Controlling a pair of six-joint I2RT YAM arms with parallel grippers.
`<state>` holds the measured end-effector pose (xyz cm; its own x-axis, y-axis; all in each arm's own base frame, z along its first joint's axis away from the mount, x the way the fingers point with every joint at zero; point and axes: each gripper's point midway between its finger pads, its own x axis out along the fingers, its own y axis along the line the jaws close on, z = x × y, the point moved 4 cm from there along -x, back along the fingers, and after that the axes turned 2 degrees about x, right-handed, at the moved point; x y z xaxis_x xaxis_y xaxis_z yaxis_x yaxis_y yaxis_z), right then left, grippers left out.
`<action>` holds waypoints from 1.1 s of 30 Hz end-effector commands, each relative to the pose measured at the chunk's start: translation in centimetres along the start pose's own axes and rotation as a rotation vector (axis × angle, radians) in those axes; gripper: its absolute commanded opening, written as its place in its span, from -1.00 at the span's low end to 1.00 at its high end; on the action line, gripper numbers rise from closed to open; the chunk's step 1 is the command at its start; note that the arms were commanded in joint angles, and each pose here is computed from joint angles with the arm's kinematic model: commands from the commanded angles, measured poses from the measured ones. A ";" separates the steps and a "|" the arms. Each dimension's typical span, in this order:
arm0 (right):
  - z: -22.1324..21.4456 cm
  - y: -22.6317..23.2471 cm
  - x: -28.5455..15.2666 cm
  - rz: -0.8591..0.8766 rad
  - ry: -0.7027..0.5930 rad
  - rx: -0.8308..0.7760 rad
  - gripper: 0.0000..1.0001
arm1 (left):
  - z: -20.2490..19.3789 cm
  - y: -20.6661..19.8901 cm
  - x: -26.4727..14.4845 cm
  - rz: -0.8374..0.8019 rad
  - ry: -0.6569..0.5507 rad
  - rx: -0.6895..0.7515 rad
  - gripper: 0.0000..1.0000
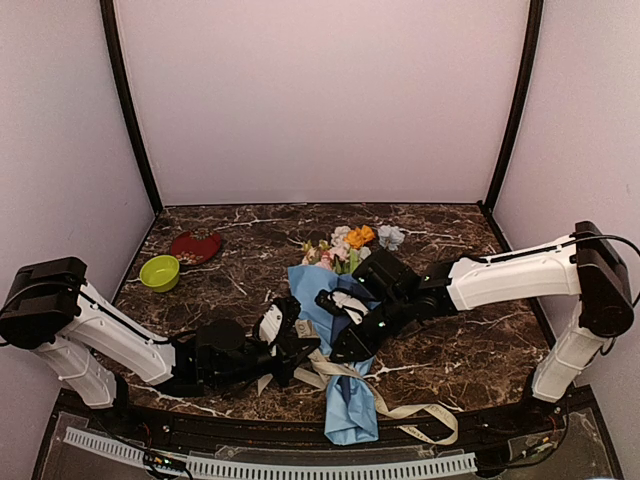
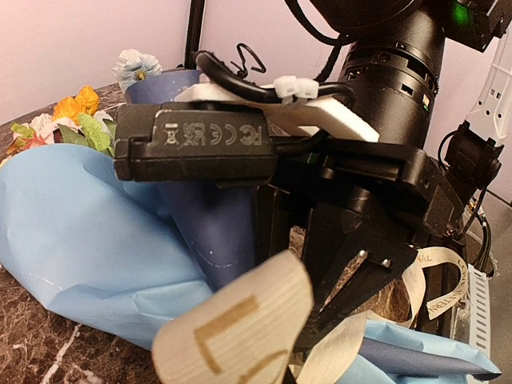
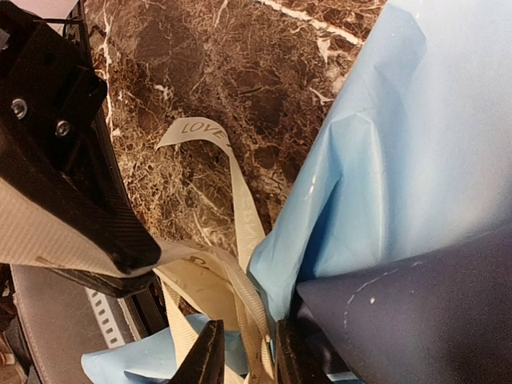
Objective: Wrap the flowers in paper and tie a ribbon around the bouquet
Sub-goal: Cross the half-tied ribbon over the folded bouquet.
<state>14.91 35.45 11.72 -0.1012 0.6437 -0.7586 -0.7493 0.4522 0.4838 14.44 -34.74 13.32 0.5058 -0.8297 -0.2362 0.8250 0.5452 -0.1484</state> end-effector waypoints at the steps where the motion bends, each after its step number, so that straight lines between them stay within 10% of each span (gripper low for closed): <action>1: -0.4 -0.2 0.5 -0.015 0.008 -0.006 -0.54 | 0.8 -0.2 -0.4 -0.010 -0.041 -0.011 -1.00; 8: -0.4 0.1 0.4 0.006 0.013 -0.011 -1.00 | 0.6 -0.1 -0.6 -0.005 -0.040 -0.014 -1.00; 33: 0.5 1.8 -4.5 0.129 -0.228 0.026 -1.00 | -1.2 0.3 0.7 0.011 -0.007 -0.014 -1.00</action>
<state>14.51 33.64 14.67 -0.0448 0.7480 -0.6622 -0.7225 0.4335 0.5385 14.22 -35.75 11.44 0.4673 -0.8406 -0.2737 0.8445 0.5161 -0.1429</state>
